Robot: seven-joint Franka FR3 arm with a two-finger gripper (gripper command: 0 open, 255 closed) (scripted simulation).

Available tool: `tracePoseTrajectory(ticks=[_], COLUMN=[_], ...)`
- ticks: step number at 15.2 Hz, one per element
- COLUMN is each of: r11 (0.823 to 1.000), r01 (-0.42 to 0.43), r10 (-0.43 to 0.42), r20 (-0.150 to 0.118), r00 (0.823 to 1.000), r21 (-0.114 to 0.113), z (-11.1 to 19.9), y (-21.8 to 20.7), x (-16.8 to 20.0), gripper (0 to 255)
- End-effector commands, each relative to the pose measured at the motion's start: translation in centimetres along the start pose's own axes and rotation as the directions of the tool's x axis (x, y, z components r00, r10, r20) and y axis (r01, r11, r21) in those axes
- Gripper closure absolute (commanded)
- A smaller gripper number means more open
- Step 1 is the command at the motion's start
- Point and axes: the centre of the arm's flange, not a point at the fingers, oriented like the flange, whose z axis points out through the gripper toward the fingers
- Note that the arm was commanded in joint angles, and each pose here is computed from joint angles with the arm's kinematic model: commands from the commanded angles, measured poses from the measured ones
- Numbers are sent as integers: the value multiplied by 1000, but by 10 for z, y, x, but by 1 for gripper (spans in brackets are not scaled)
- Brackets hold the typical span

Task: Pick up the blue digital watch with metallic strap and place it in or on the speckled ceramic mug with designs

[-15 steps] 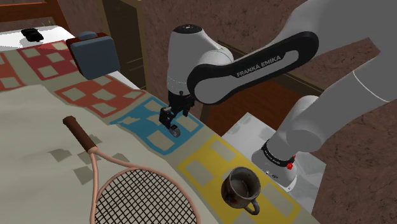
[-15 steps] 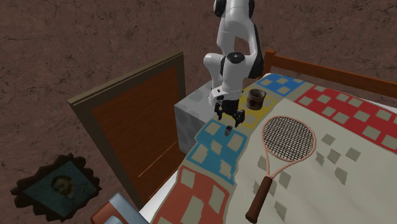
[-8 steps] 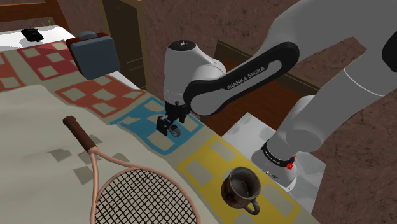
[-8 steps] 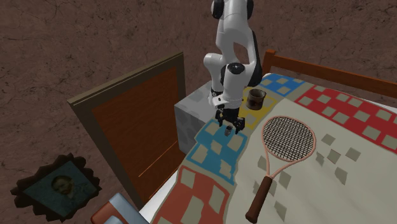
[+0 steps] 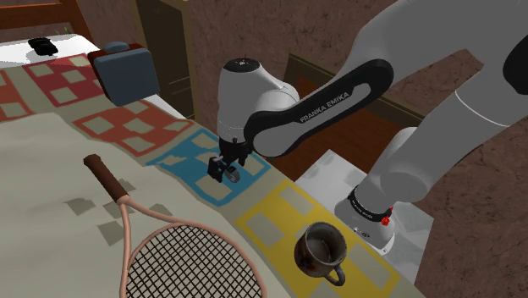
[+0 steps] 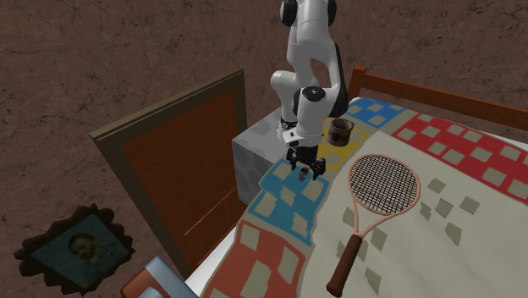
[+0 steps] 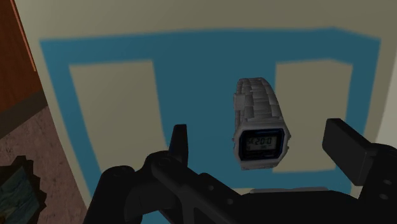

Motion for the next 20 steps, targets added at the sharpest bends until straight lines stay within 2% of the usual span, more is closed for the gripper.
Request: tracePoseTrajectory(ticks=[1,2,11,20], r11=[1000,1000,1000,1000], r01=[0,0,0,0], r10=[0,0,0,0], r20=[0,0,0,0], r00=[1000,1000,1000,1000], r21=[0,0,0,0], z=[0,0,0,-47], y=[0,0,0,-2], x=[0,0,0,1], gripper=[0,255,255,255])
